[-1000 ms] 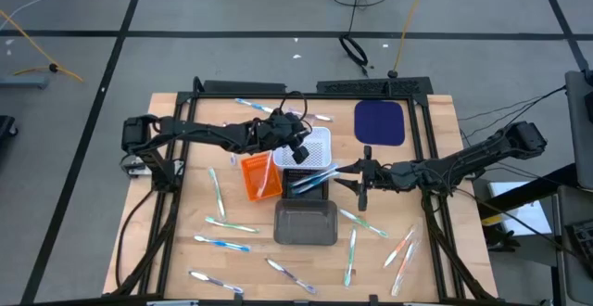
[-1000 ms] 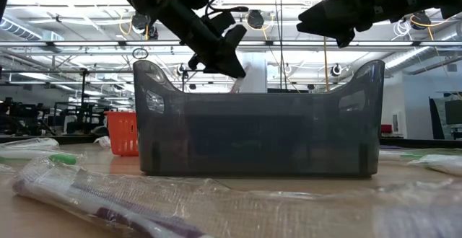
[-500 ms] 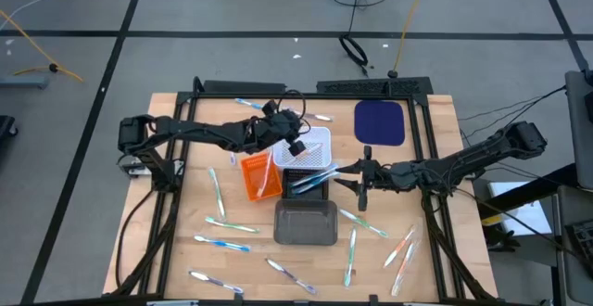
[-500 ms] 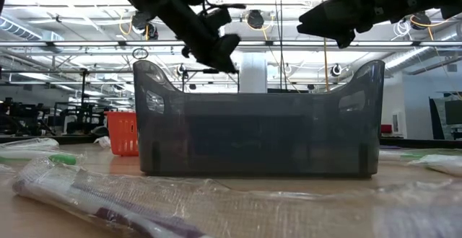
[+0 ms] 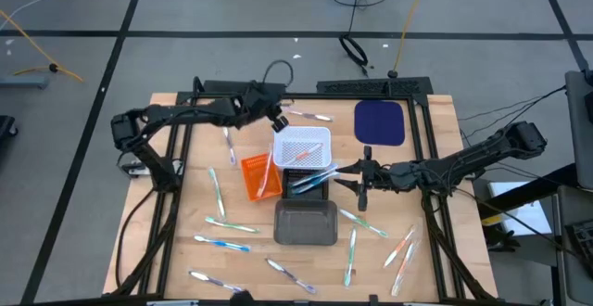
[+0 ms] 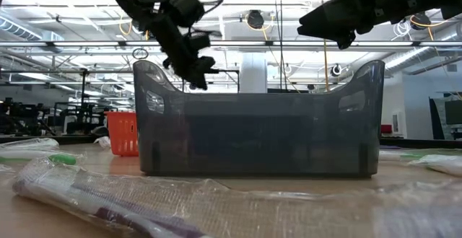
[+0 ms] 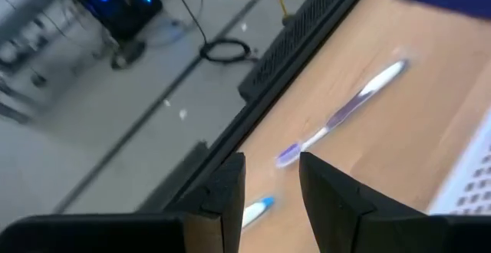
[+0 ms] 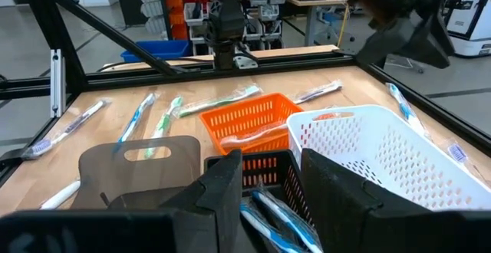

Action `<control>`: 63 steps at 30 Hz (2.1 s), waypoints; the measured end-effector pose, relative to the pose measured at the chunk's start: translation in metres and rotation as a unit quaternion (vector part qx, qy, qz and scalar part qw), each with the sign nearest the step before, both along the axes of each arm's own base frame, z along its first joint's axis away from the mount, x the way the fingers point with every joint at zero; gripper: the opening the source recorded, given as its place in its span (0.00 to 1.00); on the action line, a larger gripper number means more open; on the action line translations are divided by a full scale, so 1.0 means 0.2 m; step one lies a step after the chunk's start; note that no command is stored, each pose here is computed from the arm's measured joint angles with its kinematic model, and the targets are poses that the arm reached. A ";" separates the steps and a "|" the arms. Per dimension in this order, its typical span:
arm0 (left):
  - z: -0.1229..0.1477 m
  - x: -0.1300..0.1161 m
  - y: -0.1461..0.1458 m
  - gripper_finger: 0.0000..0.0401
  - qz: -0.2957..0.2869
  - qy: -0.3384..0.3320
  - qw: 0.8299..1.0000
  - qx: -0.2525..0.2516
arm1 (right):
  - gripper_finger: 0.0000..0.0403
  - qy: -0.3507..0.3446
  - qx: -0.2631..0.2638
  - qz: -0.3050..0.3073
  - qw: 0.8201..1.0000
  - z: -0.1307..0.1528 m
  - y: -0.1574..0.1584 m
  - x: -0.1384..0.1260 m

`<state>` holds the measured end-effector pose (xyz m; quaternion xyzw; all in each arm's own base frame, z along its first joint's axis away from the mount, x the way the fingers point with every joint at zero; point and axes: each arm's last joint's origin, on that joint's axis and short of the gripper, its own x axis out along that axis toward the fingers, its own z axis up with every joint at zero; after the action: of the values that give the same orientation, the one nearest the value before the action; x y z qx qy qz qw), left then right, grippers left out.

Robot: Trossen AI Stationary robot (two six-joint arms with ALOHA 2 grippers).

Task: Pick & Place Toothbrushes
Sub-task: Put the top blue toothbrush into the top black basket

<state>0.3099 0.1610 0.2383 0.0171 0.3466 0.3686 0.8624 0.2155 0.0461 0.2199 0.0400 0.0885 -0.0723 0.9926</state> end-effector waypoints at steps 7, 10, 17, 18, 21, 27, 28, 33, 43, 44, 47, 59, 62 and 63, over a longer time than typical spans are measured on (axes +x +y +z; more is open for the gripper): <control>-0.02 -0.13 0.21 0.32 -0.003 -0.019 0.998 -0.063 | 0.31 0.000 -0.001 0.000 1.000 0.00 0.00 0.00; -0.02 -0.18 0.27 0.32 0.003 -0.026 0.997 -0.078 | 0.31 0.000 -0.001 0.000 1.000 0.00 0.00 0.00; -0.09 -0.26 0.41 0.32 0.007 -0.032 0.993 -0.114 | 0.31 0.000 -0.002 -0.001 1.000 0.00 0.00 0.00; -0.11 -0.27 0.43 0.32 0.007 -0.029 0.993 -0.119 | 0.31 0.000 -0.002 -0.001 1.000 0.00 0.00 0.00; -0.18 -0.28 0.48 0.32 0.016 -0.016 0.990 -0.137 | 0.31 0.000 -0.002 -0.001 1.000 0.00 0.00 0.00; -0.32 -0.27 0.52 0.32 0.000 0.023 0.988 -0.155 | 0.31 0.000 -0.002 -0.002 1.000 0.00 0.00 0.00; -0.34 -0.27 0.51 0.32 -0.007 0.034 0.987 -0.160 | 0.31 0.000 -0.002 -0.002 1.000 0.00 0.00 0.00; -0.42 -0.26 0.51 0.32 -0.033 0.057 0.981 -0.181 | 0.31 0.000 -0.002 -0.003 1.000 0.00 0.00 0.00; -0.51 -0.27 0.51 0.32 -0.081 0.113 0.973 -0.186 | 0.31 0.000 0.000 -0.009 1.000 0.00 -0.02 0.00; -0.52 -0.27 0.51 0.32 -0.083 0.116 0.972 -0.186 | 0.31 0.000 0.000 -0.009 1.000 0.00 -0.02 0.00; -0.55 -0.26 0.51 0.31 -0.080 0.120 0.971 -0.192 | 0.31 0.000 0.000 -0.009 1.000 0.00 -0.02 0.00; -0.56 -0.26 0.51 0.03 -0.077 0.121 0.969 -0.200 | 0.31 0.000 0.000 -0.009 1.000 0.00 -0.02 0.00; -0.55 -0.26 0.50 0.01 -0.075 0.127 0.968 -0.203 | 0.31 0.000 0.000 -0.009 1.000 0.00 -0.02 0.00; -0.55 -0.27 0.49 0.01 -0.071 0.130 0.968 -0.203 | 0.31 0.000 0.000 -0.009 1.000 0.00 -0.02 0.00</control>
<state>0.2562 0.2600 0.1292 -0.0863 0.5211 0.2226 0.8194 0.2163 0.0422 0.2200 0.0409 0.0879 -0.0811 0.9920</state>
